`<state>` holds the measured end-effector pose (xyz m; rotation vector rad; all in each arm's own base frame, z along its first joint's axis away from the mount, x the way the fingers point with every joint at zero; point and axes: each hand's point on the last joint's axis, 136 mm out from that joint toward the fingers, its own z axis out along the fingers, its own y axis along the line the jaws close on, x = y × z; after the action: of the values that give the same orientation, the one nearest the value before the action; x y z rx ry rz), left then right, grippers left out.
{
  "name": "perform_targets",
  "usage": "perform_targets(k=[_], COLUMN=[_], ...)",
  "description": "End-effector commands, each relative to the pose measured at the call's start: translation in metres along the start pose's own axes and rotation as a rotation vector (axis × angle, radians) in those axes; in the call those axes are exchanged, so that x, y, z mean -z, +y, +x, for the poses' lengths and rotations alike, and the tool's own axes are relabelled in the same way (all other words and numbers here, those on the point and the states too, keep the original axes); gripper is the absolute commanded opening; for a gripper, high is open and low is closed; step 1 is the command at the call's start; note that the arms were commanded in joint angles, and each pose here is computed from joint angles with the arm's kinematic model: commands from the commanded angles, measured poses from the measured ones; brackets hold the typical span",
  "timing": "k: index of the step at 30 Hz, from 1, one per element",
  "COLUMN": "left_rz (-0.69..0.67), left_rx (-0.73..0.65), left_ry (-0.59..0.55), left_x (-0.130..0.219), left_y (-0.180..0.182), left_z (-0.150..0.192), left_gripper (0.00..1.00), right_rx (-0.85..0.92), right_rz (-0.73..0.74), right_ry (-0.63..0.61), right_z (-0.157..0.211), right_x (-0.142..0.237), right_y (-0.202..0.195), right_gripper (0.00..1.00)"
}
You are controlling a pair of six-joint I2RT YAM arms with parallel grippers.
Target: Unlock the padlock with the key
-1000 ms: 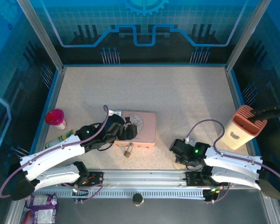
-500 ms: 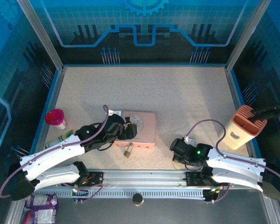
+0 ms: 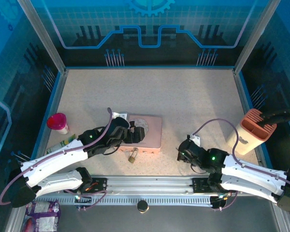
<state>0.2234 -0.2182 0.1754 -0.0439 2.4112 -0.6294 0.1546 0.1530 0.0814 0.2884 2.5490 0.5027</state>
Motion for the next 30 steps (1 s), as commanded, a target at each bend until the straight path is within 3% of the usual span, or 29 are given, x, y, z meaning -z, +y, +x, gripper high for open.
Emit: perform_targets(k=[1, 5, 13, 30], left_rz=[0.163, 0.264, 0.367, 0.373], left_rx=[0.038, 0.056, 0.084, 0.108], left_ry=[-0.005, 0.016, 0.026, 0.067], left_x=[0.001, -0.006, -0.012, -0.024], left_y=[-0.042, -0.068, -0.093, -0.098], left_z=[-0.013, -0.015, -0.018, -0.012], left_gripper=[0.96, 0.90, 0.74, 0.45], right_rx=[0.047, 0.073, 0.113, 0.112], right_rz=[-0.156, -0.305, -0.423, -0.465], right_ry=[-0.132, -0.203, -0.229, -0.230], right_z=[-0.035, -0.054, -0.063, -0.057], right_x=[0.022, 0.034, 0.042, 0.039], right_y=[0.048, 0.092, 0.143, 0.158], right_gripper=[0.00, 0.00, 0.00, 0.00])
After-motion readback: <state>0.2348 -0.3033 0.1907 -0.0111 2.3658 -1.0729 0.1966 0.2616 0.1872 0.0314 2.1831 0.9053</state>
